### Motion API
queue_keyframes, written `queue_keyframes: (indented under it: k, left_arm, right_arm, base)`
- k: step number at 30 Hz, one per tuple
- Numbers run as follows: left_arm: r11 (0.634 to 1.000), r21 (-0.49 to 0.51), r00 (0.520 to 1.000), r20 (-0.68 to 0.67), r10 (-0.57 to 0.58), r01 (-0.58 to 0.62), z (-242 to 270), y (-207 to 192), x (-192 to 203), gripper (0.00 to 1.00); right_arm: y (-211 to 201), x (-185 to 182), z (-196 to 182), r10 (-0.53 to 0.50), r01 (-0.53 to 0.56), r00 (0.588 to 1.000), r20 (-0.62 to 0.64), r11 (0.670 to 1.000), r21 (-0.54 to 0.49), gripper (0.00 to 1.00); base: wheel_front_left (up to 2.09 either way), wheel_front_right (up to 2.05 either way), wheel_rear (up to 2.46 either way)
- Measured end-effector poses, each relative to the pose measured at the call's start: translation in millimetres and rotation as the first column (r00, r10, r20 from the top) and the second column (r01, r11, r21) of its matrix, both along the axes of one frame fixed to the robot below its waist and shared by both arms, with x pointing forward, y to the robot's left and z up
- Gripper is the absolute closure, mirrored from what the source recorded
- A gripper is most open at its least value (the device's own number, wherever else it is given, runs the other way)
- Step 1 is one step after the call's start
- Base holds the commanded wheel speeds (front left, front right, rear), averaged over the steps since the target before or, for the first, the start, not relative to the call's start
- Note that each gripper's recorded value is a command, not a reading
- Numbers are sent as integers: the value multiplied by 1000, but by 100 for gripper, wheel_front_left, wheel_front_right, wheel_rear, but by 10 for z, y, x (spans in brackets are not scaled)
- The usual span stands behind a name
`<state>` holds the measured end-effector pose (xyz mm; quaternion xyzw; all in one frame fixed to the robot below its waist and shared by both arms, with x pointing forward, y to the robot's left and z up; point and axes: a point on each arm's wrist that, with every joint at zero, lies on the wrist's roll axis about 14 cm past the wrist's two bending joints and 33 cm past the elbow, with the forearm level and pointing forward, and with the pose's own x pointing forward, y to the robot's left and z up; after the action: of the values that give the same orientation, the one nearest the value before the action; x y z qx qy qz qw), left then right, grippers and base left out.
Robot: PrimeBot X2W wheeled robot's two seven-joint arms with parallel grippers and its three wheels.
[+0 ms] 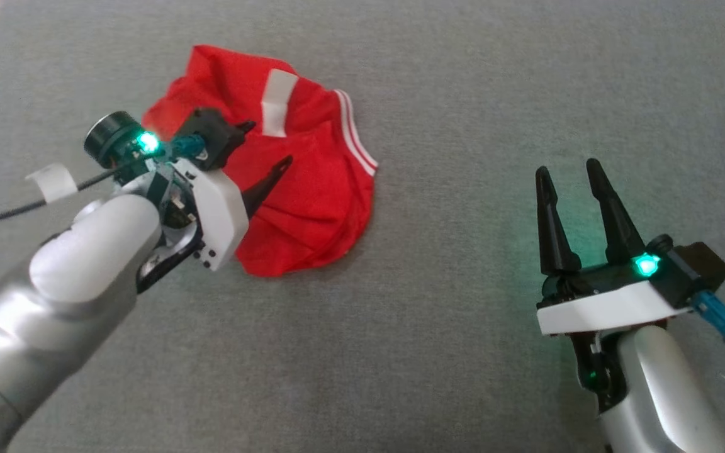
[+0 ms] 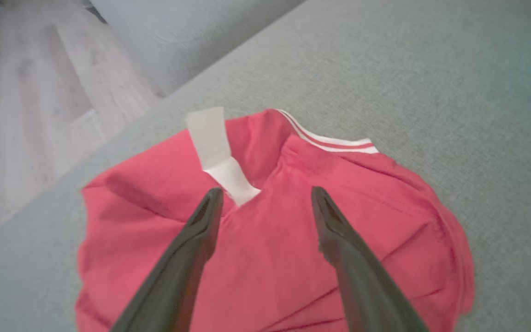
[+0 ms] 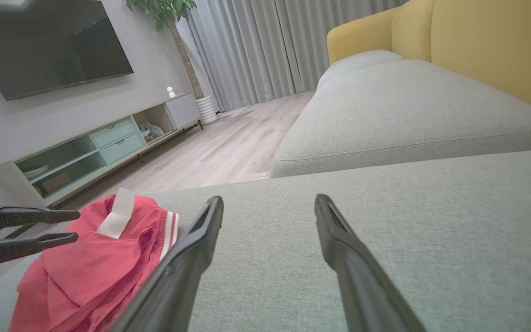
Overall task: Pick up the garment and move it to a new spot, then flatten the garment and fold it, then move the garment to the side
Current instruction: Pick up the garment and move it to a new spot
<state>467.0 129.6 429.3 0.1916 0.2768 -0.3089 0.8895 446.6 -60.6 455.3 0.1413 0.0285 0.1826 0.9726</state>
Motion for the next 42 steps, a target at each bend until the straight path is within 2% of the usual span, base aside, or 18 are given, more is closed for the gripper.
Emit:
queue_keyframes:
  k: [11, 12, 13, 14, 15, 16, 24, 29, 32, 35, 37, 42]
  left_arm:
    - [997, 33, 993, -106, -59, 63, -266, -102, 107, 0]
    - [997, 30, 991, -122, -62, 66, -285, -123, 85, 13]
    - [997, 25, 989, -137, -62, 66, -295, -142, 63, 54]
    - [997, 22, 987, -150, -64, 68, -297, -158, 43, 54]
    - [997, 26, 985, -160, -65, 70, -298, -161, 25, 92]
    - [997, 34, 984, -167, -67, 74, -295, -155, 10, 100]
    - [996, 40, 990, -123, -75, 81, -134, -128, -6, 100]
    - [998, -49, 998, 35, -49, 51, 154, -94, 158, 100]
    - [993, -120, 985, 173, 21, 0, 469, -23, 309, 100]
    - [971, -231, 944, 301, 135, -65, 819, 44, 390, 100]
    - [961, -264, 927, 332, 175, -87, 899, 79, 381, 100]
    - [895, -380, 852, 364, 377, -234, 953, 306, 96, 100]
  right_arm:
    - [-244, 25, -106, -65, 65, 998, -26, 998, -13, 0]
    - [-256, 35, -97, -69, 68, 997, -23, 998, -13, 0]
    - [-265, 39, -89, -71, 71, 997, -20, 997, -13, 0]
    - [-269, 39, -84, -72, 72, 997, -19, 997, -14, 0]
    - [-273, 37, -79, -73, 73, 997, -18, 997, -14, 0]
    - [-275, 36, -69, -74, 74, 997, -16, 997, -14, 0]
    - [-276, 13, 40, -75, 75, 997, 6, 997, -7, 0]
    - [-276, -20, 137, -75, 75, 997, 28, 997, -7, 0]
    - [-283, -50, 233, -77, 77, 996, 50, 997, -3, 0]
    - [-307, -119, 289, -84, 84, 995, 60, 996, -3, 0]
    - [-312, -148, 301, -85, 86, 994, 61, 996, -4, 0]
    - [-271, -271, 351, -73, 74, 995, 68, 997, -2, 0]
  base:
    - [0, 0, 0]
    - [0, 0, 0]
    - [0, 0, 0]
    - [0, 0, 0]
    - [0, 0, 0]
    - [0, 0, 0]
    - [0, 0, 0]
    - [0, 0, 0]
    - [0, 0, 0]
    - [0, 0, 0]
    - [0, 0, 0]
    - [0, 0, 0]
